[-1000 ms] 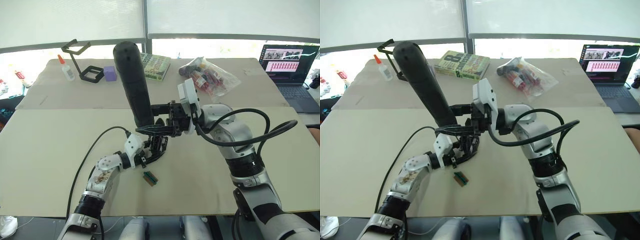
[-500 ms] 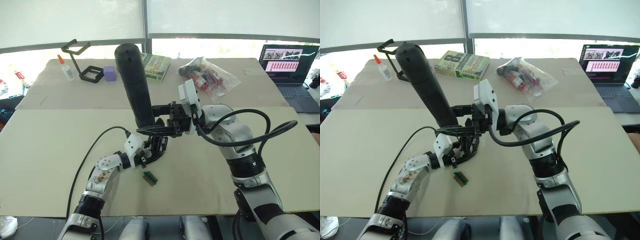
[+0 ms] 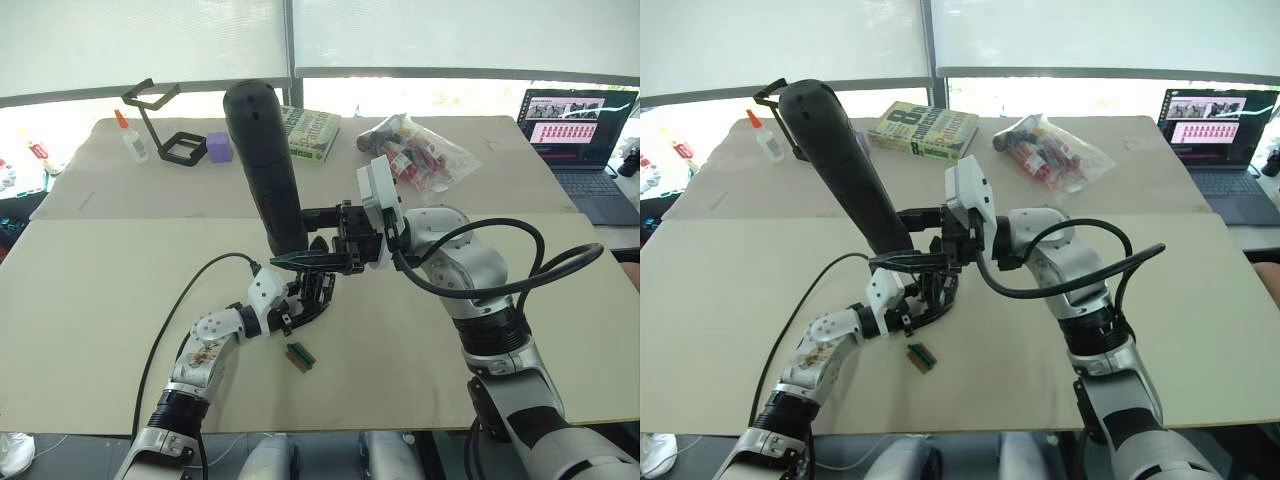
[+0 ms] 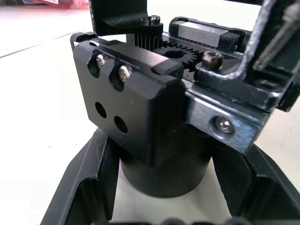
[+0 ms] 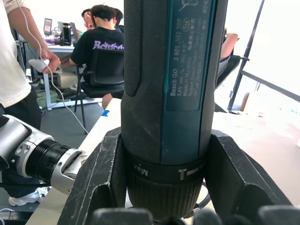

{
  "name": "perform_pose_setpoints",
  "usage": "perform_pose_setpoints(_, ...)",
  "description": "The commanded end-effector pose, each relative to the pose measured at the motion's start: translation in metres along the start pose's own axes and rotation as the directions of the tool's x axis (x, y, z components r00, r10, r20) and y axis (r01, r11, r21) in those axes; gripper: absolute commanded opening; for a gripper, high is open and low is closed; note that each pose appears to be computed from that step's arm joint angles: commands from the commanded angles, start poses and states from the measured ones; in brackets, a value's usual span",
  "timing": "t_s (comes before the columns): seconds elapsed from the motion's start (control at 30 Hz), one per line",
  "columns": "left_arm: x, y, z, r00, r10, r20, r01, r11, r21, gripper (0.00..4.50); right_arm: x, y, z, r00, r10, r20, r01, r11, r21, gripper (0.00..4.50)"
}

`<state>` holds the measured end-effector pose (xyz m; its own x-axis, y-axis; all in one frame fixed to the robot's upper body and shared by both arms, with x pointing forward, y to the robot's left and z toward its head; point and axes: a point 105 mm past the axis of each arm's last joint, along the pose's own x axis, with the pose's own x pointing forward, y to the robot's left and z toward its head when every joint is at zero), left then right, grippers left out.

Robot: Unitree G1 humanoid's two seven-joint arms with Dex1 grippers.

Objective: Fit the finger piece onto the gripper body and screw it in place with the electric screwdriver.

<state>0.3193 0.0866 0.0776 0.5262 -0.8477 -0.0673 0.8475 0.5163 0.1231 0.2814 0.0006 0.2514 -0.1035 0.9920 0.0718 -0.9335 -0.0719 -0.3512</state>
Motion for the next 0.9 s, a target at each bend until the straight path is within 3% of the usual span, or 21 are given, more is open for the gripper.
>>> perform_pose_setpoints(0.03, -0.003, -0.005, -0.009, 1.000, -0.012, -0.024, 0.011, 1.000, -0.025, 2.32, 0.004, 0.004, 0.026, 0.998, 0.034, 0.058, -0.029, 0.997, -0.076, 1.92)
perform_pose_setpoints(0.9, -0.003, -0.007, -0.009, 1.000, -0.016, -0.021, 0.015, 0.999, -0.033, 2.32, 0.007, 0.005, 0.017, 0.999, 0.029, 0.024, -0.028, 0.999, -0.015, 1.92)
